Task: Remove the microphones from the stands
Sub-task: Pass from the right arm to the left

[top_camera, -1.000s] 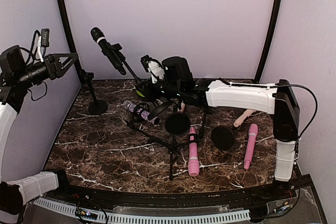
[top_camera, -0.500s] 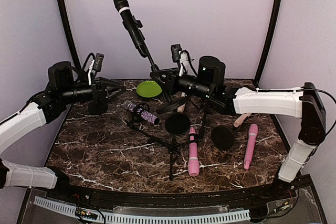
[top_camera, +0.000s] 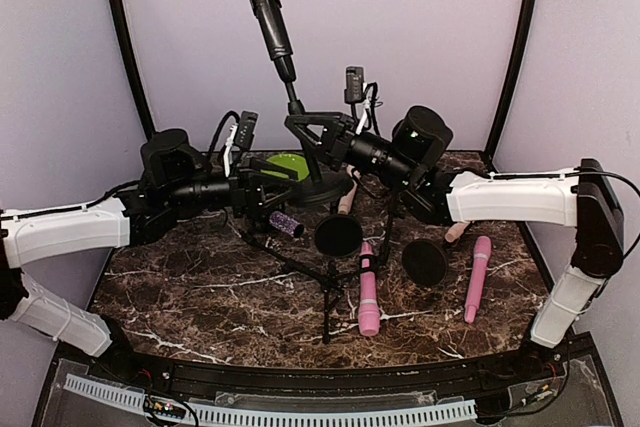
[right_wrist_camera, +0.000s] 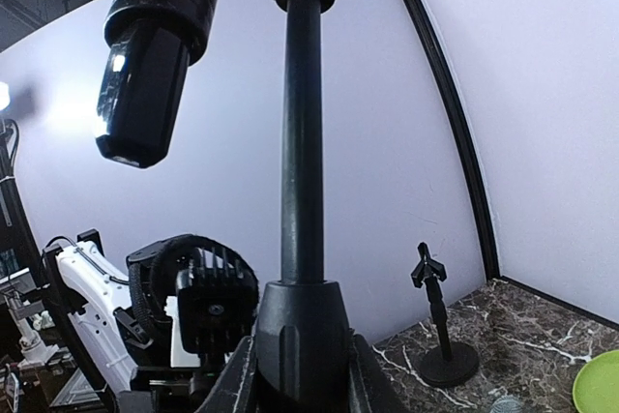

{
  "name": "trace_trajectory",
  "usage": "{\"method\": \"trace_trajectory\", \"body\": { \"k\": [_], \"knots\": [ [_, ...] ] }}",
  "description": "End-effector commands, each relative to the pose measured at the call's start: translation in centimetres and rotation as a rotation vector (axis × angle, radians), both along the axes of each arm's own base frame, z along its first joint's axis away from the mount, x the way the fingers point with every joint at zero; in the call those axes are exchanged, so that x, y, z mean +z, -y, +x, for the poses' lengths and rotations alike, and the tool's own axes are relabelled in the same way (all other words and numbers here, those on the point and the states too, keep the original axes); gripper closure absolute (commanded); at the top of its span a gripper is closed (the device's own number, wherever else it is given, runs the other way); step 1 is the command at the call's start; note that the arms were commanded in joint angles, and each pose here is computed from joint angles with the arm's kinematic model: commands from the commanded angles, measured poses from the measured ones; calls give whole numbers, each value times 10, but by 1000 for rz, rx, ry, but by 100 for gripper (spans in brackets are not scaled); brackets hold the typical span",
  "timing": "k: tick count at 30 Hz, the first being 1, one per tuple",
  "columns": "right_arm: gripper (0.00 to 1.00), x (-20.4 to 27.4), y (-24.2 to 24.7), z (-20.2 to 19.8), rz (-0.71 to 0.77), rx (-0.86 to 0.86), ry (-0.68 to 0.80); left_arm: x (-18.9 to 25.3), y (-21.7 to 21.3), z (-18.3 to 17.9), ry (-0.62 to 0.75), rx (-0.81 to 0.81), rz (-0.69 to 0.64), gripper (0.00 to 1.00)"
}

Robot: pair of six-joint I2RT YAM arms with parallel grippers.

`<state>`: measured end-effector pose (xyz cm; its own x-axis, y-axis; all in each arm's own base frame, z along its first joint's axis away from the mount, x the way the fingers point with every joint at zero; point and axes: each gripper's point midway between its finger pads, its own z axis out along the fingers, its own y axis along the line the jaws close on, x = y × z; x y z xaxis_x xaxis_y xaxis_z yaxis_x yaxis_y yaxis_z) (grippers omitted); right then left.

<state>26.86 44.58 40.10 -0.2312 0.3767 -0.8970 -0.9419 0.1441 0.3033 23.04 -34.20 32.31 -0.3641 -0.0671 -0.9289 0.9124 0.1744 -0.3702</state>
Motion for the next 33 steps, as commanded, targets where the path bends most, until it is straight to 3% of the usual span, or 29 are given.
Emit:
{"method": "trace_trajectory", "body": {
  "k": [1,5,19,33],
  "knots": [
    [100,52,19,-28,163,55,110,23,7,13,46,46,-65,42],
    [100,52,18,-32,163,68,112,25,15,21,46,51,-68,49],
    [100,44,16,-31,156,68,102,25,35,18,53,-5,-73,51],
    [100,33,13,-28,116,49,90,29,42,17,66,-44,-82,70]
  ]
}}
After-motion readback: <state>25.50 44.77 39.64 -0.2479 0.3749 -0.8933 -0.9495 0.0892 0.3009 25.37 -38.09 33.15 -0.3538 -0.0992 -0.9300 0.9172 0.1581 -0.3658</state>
